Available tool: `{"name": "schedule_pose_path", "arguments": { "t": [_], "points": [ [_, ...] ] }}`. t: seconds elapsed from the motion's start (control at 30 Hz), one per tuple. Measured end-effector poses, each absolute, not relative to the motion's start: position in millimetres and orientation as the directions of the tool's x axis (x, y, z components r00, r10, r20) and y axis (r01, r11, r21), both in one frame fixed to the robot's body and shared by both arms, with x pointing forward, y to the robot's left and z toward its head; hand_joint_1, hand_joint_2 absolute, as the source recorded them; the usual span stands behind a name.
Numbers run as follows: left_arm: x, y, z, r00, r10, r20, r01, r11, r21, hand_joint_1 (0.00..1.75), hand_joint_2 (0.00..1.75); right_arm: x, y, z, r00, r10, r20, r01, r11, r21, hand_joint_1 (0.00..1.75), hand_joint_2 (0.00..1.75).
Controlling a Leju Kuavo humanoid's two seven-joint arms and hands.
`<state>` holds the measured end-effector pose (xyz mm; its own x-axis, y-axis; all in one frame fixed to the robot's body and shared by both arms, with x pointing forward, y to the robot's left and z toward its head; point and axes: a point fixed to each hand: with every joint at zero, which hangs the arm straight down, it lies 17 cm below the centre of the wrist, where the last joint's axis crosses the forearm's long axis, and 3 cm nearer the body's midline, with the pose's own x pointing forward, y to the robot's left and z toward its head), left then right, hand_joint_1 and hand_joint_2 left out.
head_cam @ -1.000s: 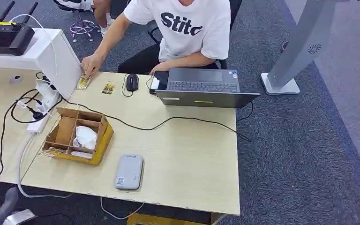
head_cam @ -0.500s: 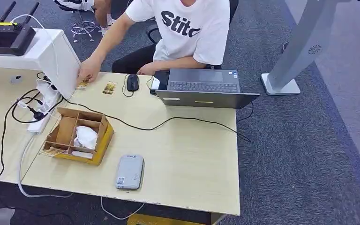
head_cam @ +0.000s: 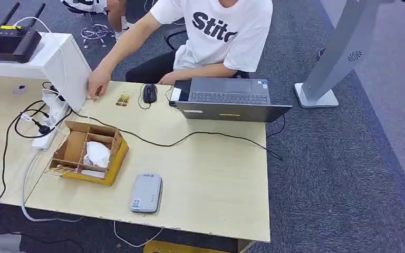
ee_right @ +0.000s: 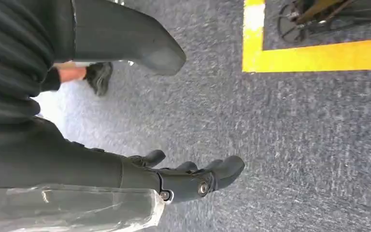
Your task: Pass the card to the sensor for recognition and then transmit it.
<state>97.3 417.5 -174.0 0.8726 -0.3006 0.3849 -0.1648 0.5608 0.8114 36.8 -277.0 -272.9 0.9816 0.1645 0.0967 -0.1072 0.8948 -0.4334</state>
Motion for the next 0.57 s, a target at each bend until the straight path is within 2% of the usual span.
{"name": "schedule_pose_path", "arguments": {
  "t": [0.1, 0.27, 0.33, 0.57],
  "points": [
    [80, 389, -212, 0.921, -0.230, 0.314, -0.096, 0.647, 0.756, 0.00, 1.75, 34, -278, -273, 0.978, 0.198, 0.066, -0.150, 0.886, -0.438, 0.00, 1.75],
    [84, 346, -236, 0.922, -0.287, 0.259, 0.029, 0.719, 0.695, 0.00, 1.75, 42, -286, -269, 0.932, 0.362, 0.022, -0.305, 0.815, -0.494, 0.00, 1.75],
    [86, 337, -240, 0.925, -0.272, 0.264, 0.026, 0.740, 0.672, 0.00, 1.75, 53, -289, -266, 0.898, 0.437, 0.046, -0.349, 0.774, -0.529, 0.00, 1.75],
    [77, 322, -250, 0.946, -0.192, 0.261, -0.007, 0.793, 0.609, 0.00, 1.75, 69, -305, -262, 0.866, 0.496, 0.069, -0.371, 0.728, -0.576, 0.00, 1.75]
  ]
}}
